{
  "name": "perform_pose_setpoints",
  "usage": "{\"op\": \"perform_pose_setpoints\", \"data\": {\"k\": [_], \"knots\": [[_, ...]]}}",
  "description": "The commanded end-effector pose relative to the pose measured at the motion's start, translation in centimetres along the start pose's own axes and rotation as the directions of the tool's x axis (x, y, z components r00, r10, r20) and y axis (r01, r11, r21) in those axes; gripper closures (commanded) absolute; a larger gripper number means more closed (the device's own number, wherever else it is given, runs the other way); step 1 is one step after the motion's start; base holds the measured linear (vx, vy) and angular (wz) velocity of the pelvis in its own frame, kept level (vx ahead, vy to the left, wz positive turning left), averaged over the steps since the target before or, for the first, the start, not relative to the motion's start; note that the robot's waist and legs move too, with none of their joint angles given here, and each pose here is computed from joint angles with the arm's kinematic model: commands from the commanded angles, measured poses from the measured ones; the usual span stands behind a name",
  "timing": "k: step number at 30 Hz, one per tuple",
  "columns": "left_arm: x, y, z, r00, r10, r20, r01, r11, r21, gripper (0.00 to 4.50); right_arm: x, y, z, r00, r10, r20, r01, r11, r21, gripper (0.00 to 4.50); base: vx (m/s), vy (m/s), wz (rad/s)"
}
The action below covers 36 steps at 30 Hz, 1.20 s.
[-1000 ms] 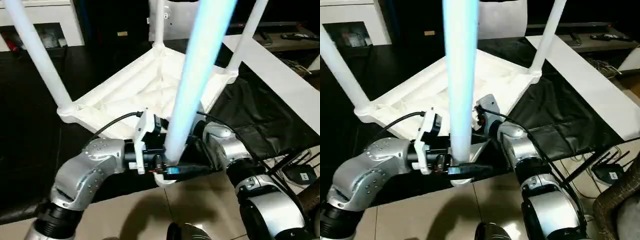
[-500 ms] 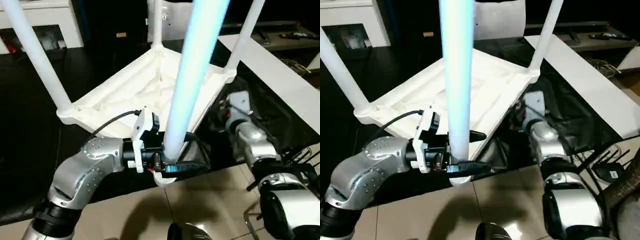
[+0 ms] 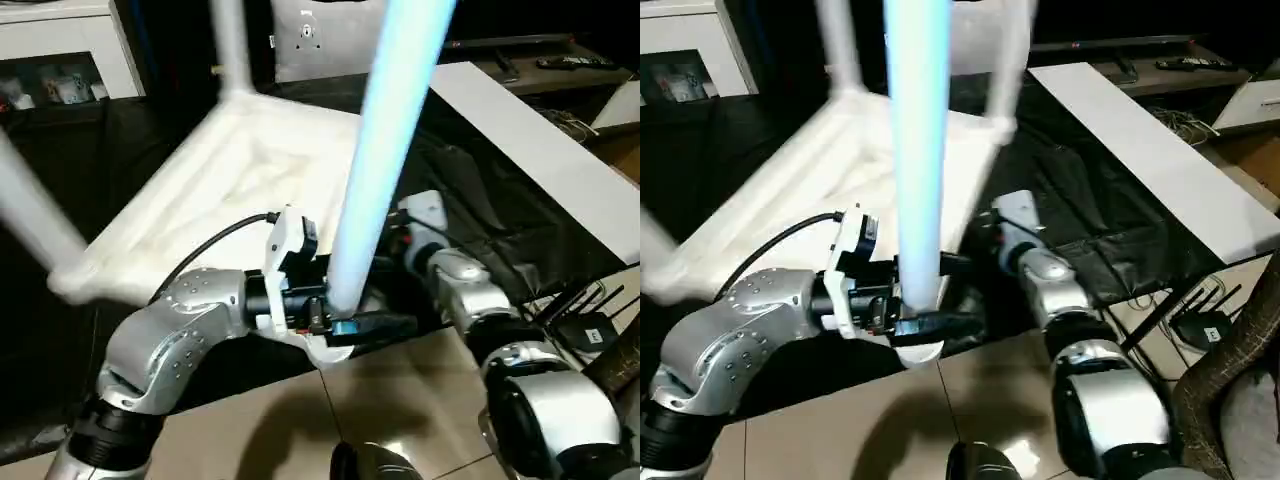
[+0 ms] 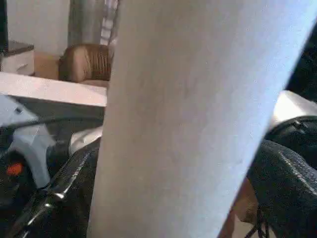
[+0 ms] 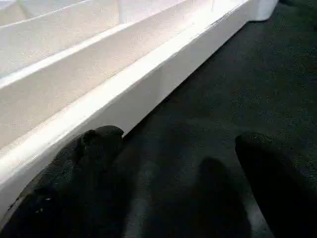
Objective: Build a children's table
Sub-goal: Rotate table base
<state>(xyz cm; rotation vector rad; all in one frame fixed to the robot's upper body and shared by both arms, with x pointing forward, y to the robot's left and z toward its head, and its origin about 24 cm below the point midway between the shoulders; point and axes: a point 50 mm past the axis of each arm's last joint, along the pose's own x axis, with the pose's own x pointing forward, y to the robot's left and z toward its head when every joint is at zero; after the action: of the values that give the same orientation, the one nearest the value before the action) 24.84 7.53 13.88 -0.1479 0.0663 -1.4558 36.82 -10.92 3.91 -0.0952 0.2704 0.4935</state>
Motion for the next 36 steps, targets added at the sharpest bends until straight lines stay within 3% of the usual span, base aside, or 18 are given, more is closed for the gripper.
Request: {"op": "perform_pose_setpoints", "data": {"k": [1, 5, 7, 11, 14, 21, 23, 29, 31, 33, 35, 36], "knots": [[0.5, 0.1, 0.2, 1.0, 0.005, -0.003, -0.005, 0.999, 0.032, 0.11, 0.8, 1.8, 1.2, 0.994, 0.107, 0.03, -0.105, 0.993, -0.06, 0.0, 0.0, 0.0, 0.0], [-0.5, 3.3, 0.4, 0.967, 0.254, -0.006, -0.252, 0.96, 0.12, 0.11, 0.5, 1.1, 0.8, 0.998, 0.06, 0.027, -0.058, 0.996, -0.07, 0.0, 0.0, 0.0, 0.0], [-0.9, 4.0, 0.6, 0.953, 0.302, -0.001, -0.299, 0.944, 0.14, 0.11, 0.3, 0.6, 0.6, 0.999, 0.035, 0.027, -0.033, 0.998, -0.058, 0.0, 0.0, 0.0, 0.0], [-2.2, 6.8, 1.2, 0.858, 0.512, 0.038, -0.509, 0.837, 0.201, 0.11, -1.0, -1.4, -0.4, 0.999, 0.005, 0.032, -0.003, 0.999, -0.04, 0.0, 0.0, 0.0, 0.0], [-2.3, 7.5, 1.1, 0.827, 0.559, 0.066, -0.56, 0.805, 0.199, 0.11, -2.1, -2.8, -0.7, 0.997, -0.026, 0.069, 0.026, 1.0, -0.01, 0.0, 0.0, 0.0, 0.0], [-2.0, 5.8, 0.0, 0.843, 0.523, 0.127, -0.538, 0.83, 0.15, 0.11, -5.0, -3.5, -0.2, 0.981, -0.013, 0.196, 0.008, 1.0, 0.027, 0.0, 0.0, 0.0, 0.0], [-3.3, 4.6, -1.4, 0.803, 0.578, 0.149, -0.591, 0.803, 0.071, 0.11, -6.9, -3.0, 0.4, 0.968, -0.004, 0.251, -0.012, 0.998, 0.063, 0.0, 0.0, 0.0, 0.0], [-5.7, 2.2, -2.6, 0.738, 0.65, 0.18, -0.664, 0.747, 0.027, 0.11, -9.5, -1.3, 0.4, 0.968, -0.006, 0.251, -0.018, 0.996, 0.091, 0.0, 0.0, 0.0, 0.0], [-6.7, 1.9, -2.6, 0.691, 0.694, 0.202, -0.709, 0.706, 0.0, 0.11, -10.2, -0.7, 0.2, 0.972, -0.019, 0.235, -0.004, 0.995, 0.095, 0.0, 0.0, 0.0, 0.0], [-8.1, 1.6, -2.8, 0.594, 0.775, 0.215, -0.787, 0.615, -0.041, 0.11, -11.1, 0.3, 0.2, 0.976, -0.033, 0.215, 0.01, 0.994, 0.106, 0.0, 0.0, 0.0, 0.0], [-8.7, 1.6, -3.3, 0.549, 0.816, 0.182, -0.828, 0.561, -0.021, 0.11, -11.6, 1.0, 0.3, 0.976, -0.034, 0.217, 0.009, 0.993, 0.115, 0.0, 0.0, 0.0, 0.0], [-8.8, 1.8, -3.6, 0.487, 0.861, 0.147, -0.873, 0.484, 0.053, 0.11, -11.8, 1.5, 0.5, 0.975, -0.031, 0.222, 0.004, 0.992, 0.123, 0.0, 0.0, 0.0, 0.0]]}}
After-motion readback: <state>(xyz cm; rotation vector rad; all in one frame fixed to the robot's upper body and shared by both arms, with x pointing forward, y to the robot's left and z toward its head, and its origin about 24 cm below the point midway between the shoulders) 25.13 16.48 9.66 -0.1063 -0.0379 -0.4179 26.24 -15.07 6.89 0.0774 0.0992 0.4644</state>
